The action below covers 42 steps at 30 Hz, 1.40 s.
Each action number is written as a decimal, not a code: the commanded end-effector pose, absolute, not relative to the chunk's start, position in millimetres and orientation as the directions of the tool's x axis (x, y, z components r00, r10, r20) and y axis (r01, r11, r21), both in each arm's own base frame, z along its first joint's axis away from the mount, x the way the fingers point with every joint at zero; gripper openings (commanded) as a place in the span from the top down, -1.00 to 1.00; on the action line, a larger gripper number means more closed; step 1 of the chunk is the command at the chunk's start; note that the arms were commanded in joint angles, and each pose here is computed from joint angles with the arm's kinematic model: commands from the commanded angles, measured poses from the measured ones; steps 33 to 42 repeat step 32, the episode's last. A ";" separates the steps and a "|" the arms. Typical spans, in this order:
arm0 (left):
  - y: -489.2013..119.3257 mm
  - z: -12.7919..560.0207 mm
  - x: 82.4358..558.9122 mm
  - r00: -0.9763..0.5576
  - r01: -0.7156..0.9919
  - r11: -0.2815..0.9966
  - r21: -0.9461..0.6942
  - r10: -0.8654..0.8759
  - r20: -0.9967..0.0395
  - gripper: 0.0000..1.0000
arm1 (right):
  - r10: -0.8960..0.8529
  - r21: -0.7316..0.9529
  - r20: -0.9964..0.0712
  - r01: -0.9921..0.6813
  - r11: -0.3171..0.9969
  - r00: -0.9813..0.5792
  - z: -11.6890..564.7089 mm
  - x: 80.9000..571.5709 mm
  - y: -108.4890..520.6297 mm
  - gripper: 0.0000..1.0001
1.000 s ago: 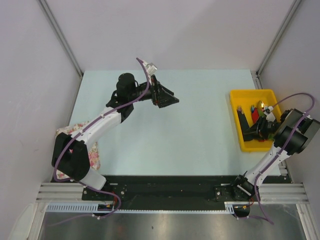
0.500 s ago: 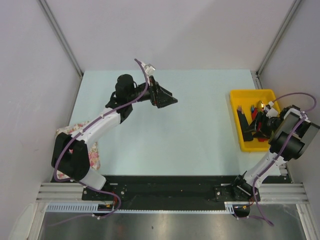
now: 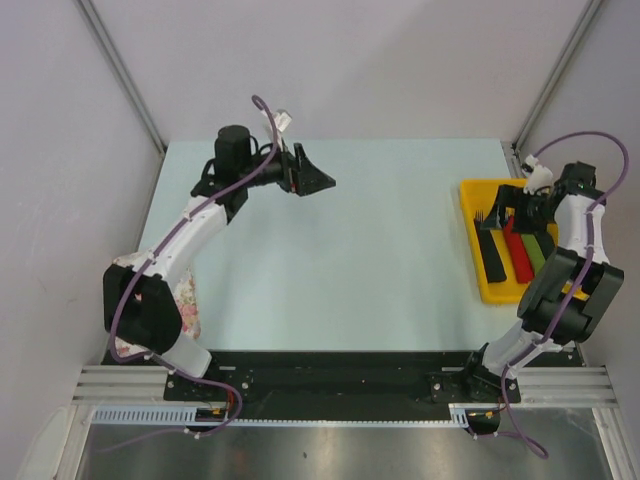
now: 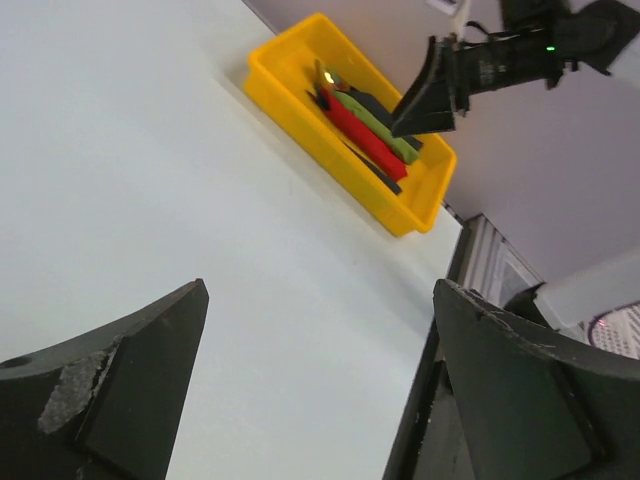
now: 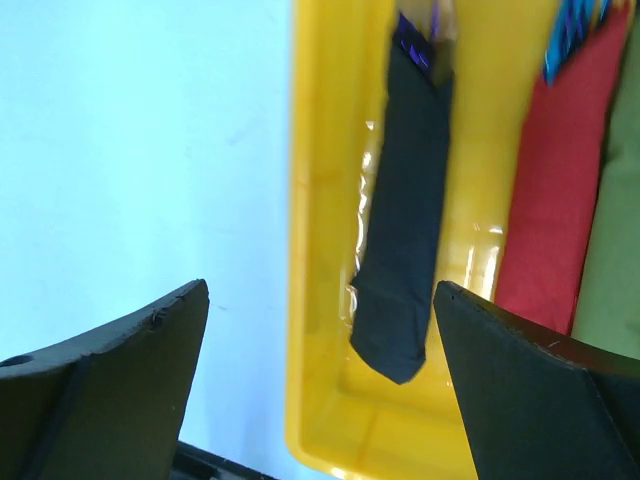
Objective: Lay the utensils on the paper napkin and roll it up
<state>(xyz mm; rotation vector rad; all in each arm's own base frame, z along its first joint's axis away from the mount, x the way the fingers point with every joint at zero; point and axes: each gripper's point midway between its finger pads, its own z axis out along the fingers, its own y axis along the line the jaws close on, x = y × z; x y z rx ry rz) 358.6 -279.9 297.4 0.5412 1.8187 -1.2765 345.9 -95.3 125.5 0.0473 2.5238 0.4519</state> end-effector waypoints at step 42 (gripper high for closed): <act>-66.6 236.1 355.7 -0.666 0.293 0.949 -0.117 0.114 -0.737 -0.99 | -0.160 0.325 -0.746 -0.563 0.760 -0.646 230.6 370.9 183.4 -0.99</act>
